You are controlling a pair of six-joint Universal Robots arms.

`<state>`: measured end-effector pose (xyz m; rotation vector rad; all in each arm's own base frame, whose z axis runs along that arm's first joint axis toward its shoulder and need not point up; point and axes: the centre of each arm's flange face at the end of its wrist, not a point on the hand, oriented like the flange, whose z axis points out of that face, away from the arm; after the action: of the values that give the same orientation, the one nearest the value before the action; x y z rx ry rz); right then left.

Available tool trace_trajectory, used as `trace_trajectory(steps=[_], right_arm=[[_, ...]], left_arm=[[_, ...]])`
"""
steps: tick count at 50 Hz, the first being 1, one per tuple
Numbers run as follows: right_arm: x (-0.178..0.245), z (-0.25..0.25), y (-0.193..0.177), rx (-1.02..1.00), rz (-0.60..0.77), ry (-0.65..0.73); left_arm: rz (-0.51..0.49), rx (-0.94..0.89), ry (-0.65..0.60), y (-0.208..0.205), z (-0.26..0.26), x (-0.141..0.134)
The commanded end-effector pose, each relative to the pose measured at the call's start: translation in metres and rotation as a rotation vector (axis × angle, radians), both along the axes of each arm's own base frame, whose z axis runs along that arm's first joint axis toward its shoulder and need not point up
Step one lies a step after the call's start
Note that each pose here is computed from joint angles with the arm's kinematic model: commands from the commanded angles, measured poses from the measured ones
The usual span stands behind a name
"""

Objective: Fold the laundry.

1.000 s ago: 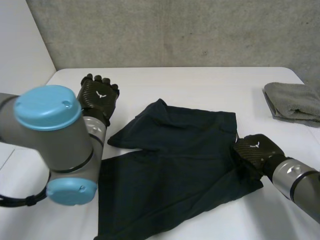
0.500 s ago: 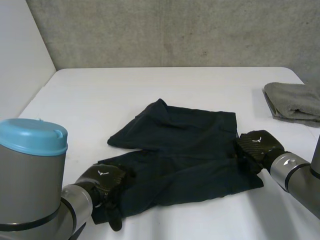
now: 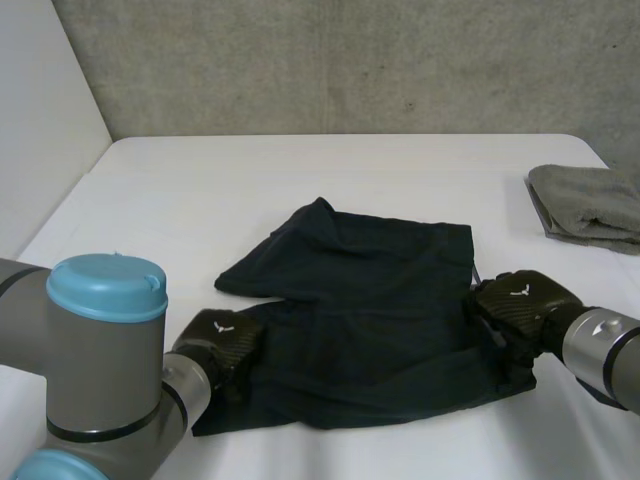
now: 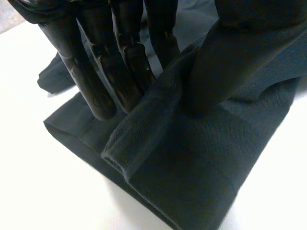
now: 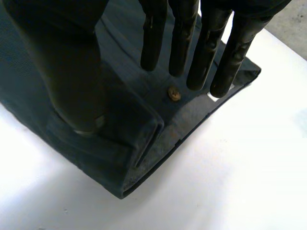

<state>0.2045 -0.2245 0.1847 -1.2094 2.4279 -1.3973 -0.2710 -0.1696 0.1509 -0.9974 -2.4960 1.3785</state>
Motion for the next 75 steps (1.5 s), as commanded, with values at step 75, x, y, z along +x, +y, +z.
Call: trace_trajectory(steps=[75], right_arm=[[0.097, 0.123, -0.123, -0.643, 0.071, 0.007]], left_arm=[[0.060, -0.832, 0.104, -0.173, 0.174, -0.056]])
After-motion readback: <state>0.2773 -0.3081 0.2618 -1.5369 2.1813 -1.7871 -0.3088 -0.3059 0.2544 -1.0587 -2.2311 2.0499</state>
